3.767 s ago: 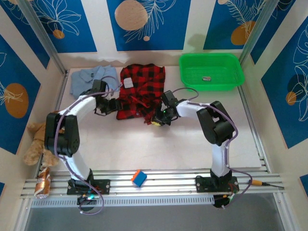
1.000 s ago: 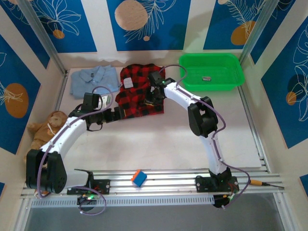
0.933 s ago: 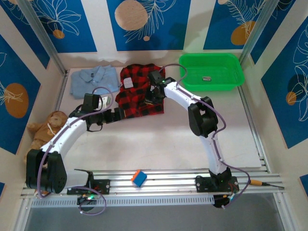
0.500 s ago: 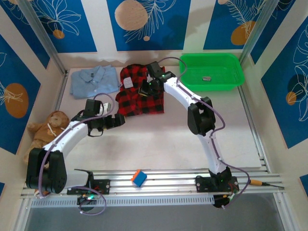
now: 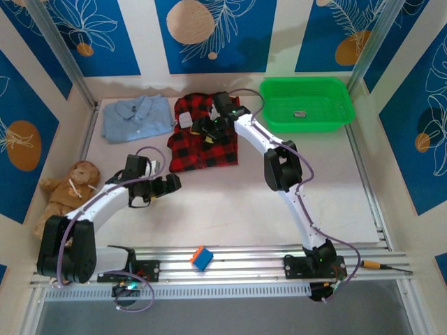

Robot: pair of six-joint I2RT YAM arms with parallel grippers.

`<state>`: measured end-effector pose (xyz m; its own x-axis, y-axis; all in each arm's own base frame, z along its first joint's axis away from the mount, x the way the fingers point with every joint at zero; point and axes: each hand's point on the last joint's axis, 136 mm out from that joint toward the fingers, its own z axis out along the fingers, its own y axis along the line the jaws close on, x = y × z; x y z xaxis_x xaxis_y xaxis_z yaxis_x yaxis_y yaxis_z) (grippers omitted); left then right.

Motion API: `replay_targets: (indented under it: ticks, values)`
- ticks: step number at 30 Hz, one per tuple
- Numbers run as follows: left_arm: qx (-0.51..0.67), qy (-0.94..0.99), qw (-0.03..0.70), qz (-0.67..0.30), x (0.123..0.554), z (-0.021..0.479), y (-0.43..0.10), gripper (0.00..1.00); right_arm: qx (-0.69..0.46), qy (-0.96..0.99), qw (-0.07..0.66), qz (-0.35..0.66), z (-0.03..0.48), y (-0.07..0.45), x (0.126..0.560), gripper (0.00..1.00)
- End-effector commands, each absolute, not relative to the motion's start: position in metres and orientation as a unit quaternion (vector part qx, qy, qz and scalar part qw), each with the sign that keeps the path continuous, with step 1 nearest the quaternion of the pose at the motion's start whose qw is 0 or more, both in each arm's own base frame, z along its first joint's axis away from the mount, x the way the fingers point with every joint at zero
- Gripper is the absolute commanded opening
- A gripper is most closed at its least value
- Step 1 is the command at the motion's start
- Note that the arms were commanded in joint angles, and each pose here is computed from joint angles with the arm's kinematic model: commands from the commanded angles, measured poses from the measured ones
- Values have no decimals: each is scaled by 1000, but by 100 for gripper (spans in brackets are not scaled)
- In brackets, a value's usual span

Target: Fold and stack the long sleeve shirts

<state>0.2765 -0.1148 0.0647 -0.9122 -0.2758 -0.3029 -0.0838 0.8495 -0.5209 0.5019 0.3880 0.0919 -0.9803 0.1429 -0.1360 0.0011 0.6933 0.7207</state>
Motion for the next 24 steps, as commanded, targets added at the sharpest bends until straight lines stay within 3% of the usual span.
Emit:
replay_targets:
  ticks: [1,10,17,21,24]
  values:
    - [-107,936,191,-275,273,66,-118,97,6,893,138,429,161,386,502,68]
    - [-123,935,180,-281,274,59,-119,97,4,868,124,481,173,399,514,71]
    - [-157,928,187,-282,281,60,-117,100,8,930,212,301,171,321,497,70]
    - [-162,916,196,-310,306,66,-128,96,6,952,201,230,132,283,482,57]
    - [-163,918,205,-299,329,69,-127,76,2,955,187,232,104,279,472,41]
